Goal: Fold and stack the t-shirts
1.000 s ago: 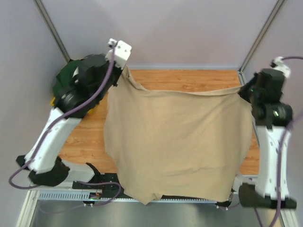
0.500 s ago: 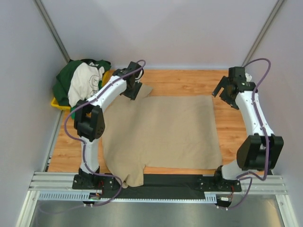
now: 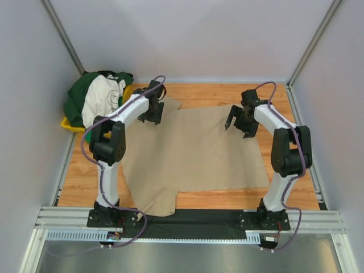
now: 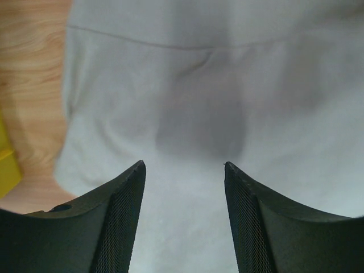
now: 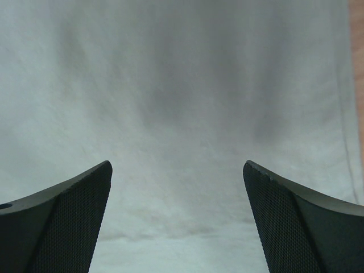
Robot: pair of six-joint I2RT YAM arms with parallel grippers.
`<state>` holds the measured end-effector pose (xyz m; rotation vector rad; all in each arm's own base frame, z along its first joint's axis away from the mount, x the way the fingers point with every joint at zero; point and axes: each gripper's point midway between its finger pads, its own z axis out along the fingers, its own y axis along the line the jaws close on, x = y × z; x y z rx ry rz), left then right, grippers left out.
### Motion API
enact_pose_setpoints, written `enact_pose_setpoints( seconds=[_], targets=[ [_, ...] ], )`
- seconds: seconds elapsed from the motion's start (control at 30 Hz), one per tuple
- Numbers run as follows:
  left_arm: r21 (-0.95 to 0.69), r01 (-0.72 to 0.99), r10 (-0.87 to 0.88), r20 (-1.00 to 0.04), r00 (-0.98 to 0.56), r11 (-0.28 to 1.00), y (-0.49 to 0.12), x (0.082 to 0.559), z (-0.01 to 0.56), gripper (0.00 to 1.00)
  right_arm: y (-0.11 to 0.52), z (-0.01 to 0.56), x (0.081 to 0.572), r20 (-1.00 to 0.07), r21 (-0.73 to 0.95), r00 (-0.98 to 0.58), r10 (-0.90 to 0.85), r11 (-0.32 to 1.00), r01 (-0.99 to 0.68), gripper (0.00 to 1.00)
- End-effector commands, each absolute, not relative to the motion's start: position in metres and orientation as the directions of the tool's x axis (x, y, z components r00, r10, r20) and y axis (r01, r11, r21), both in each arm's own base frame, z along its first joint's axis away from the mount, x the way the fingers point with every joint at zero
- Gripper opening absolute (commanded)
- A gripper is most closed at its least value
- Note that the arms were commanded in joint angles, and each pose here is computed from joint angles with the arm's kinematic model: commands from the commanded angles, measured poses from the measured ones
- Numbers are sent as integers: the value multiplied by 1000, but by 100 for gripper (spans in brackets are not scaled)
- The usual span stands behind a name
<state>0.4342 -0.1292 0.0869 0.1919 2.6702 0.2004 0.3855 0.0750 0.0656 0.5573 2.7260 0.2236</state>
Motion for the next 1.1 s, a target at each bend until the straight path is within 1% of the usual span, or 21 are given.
enact_pose_setpoints(
  seconds=[0.0, 0.07, 0.1, 0.27, 0.3, 0.33, 0.37, 0.43, 0.53, 0.6, 0.67, 0.73, 0.8, 0.83, 0.87, 0.9, 0.93, 0.97, 1.0, 1.03, 1.07],
  targets=[
    [90, 63, 96, -430, -898, 994, -140, 460, 68, 65, 85, 68, 433, -349, 264, -852, 390, 913, 310, 99],
    [84, 65, 93, -396, -913, 994, -143, 468, 44, 65, 84, 63, 448, -350, 255, -849, 396, 912, 320, 99],
    [75, 60, 85, -411, -908, 995, -144, 478, 45, 65, 82, 58, 451, -337, 249, -852, 401, 911, 330, 99],
    [41, 51, 62, -344, -937, 998, -149, 508, -1, 65, 62, 11, 466, -252, 209, -846, 469, 881, 426, 99],
    [30, 55, 62, -384, -921, 998, -152, 525, 13, 65, 56, 6, 473, -246, 211, -841, 482, 874, 438, 93],
    [28, 60, 66, -363, -929, 998, -154, 528, -5, 66, 54, 7, 479, -251, 221, -834, 491, 868, 444, 91],
    [11, 63, 62, -417, -907, 998, -159, 545, 10, 66, 49, 7, 483, -264, 211, -823, 503, 863, 460, 92],
    [-17, 68, 54, -431, -901, 998, -164, 555, 6, 69, 42, 15, 500, -293, 213, -808, 511, 859, 466, 93],
    [-77, 92, 38, -523, -851, 993, -174, 578, 28, 72, 38, 23, 525, -306, 247, -793, 527, 848, 468, 94],
    [-109, 122, 36, -585, -810, 986, -180, 591, 53, 73, 40, 21, 533, -297, 251, -808, 508, 858, 448, 94],
    [-104, 132, 33, -652, -758, 986, -179, 598, 97, 73, 41, 41, 547, -339, 260, -805, 486, 871, 416, 94],
    [-108, 139, 19, -719, -694, 984, -176, 593, 159, 74, 39, 60, 547, -367, 263, -796, 481, 875, 408, 96],
    [-105, 121, 9, -717, -697, 987, -169, 576, 178, 74, 39, 85, 539, -388, 280, -778, 493, 868, 410, 97],
    [-113, 113, -13, -762, -647, 987, -162, 560, 227, 74, 40, 94, 536, -397, 292, -771, 497, 865, 408, 97],
    [-114, 92, -20, -725, -688, 989, -157, 542, 214, 73, 45, 113, 528, -417, 325, -762, 496, 864, 385, 97],
    [-134, 92, -43, -762, -646, 987, -151, 520, 255, 72, 51, 124, 524, -432, 343, -757, 490, 866, 364, 97],
    [-143, 82, -56, -759, -649, 986, -147, 505, 260, 71, 55, 137, 519, -451, 355, -754, 477, 871, 339, 97],
    [-144, 59, -61, -707, -704, 988, -142, 482, 232, 71, 57, 159, 507, -487, 359, -740, 465, 878, 316, 98],
    [-162, 57, -83, -739, -669, 985, -136, 458, 259, 70, 63, 171, 499, -510, 349, -739, 440, 891, 290, 99],
    [-171, 48, -93, -728, -680, 984, -134, 441, 255, 70, 64, 181, 490, -524, 344, -734, 433, 895, 282, 99],
    [-169, 31, -92, -666, -740, 985, -134, 414, 220, 70, 65, 190, 480, -539, 337, -727, 424, 900, 276, 99]
  ],
)
